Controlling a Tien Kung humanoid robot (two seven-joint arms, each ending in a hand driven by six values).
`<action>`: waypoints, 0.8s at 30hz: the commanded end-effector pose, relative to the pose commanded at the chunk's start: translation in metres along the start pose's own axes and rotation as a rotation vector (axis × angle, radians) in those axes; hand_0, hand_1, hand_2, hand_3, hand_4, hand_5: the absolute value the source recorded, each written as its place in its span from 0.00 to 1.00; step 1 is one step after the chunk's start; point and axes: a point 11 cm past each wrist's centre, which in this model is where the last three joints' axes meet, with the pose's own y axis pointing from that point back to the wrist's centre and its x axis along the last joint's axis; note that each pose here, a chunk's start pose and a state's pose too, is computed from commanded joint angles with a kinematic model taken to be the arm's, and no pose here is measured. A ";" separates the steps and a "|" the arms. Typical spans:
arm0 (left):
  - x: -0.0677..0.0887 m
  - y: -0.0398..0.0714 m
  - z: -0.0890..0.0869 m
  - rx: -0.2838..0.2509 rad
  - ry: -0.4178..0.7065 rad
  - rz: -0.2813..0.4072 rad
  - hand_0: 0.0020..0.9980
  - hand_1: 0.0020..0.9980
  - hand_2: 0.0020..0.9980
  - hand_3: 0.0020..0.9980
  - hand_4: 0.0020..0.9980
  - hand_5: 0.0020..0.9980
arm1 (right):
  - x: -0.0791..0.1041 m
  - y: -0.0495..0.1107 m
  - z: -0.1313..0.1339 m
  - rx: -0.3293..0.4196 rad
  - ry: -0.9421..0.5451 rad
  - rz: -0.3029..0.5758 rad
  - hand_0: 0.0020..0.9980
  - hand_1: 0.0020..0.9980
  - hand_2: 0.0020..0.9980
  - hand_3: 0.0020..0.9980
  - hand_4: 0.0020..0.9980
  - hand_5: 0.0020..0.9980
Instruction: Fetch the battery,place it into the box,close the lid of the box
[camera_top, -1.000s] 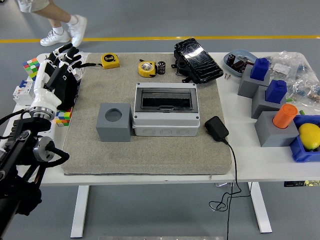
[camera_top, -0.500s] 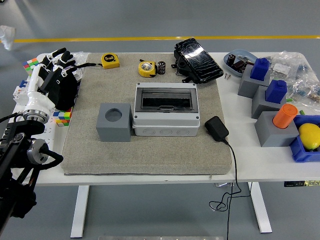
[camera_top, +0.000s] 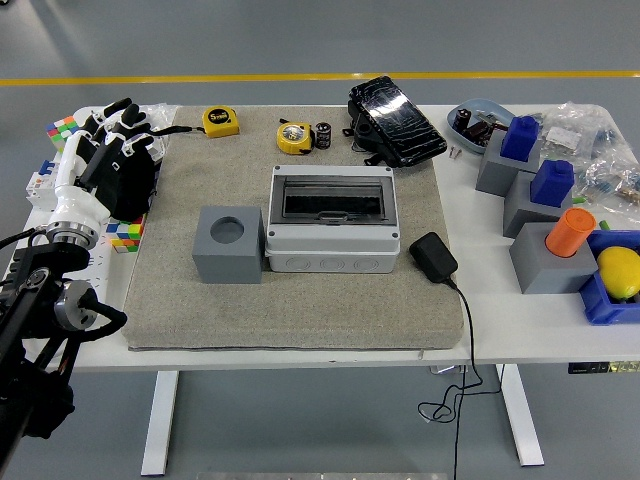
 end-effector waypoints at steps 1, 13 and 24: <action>0.000 0.000 0.000 0.000 0.001 0.000 0.56 0.64 0.60 0.65 1.00 0.40 | 0.000 0.000 0.000 0.000 0.000 0.000 0.56 0.60 0.57 0.54 0.92 0.47; -0.002 0.002 -0.003 0.010 0.005 -0.001 0.55 0.64 0.60 0.65 1.00 0.40 | -0.001 0.000 -0.001 0.002 -0.004 -0.002 0.57 0.60 0.57 0.54 0.92 0.47; -0.001 0.000 -0.001 0.003 0.007 0.003 0.55 0.63 0.60 0.65 1.00 0.40 | -0.002 0.000 -0.004 0.006 0.000 -0.001 0.56 0.60 0.57 0.54 0.92 0.47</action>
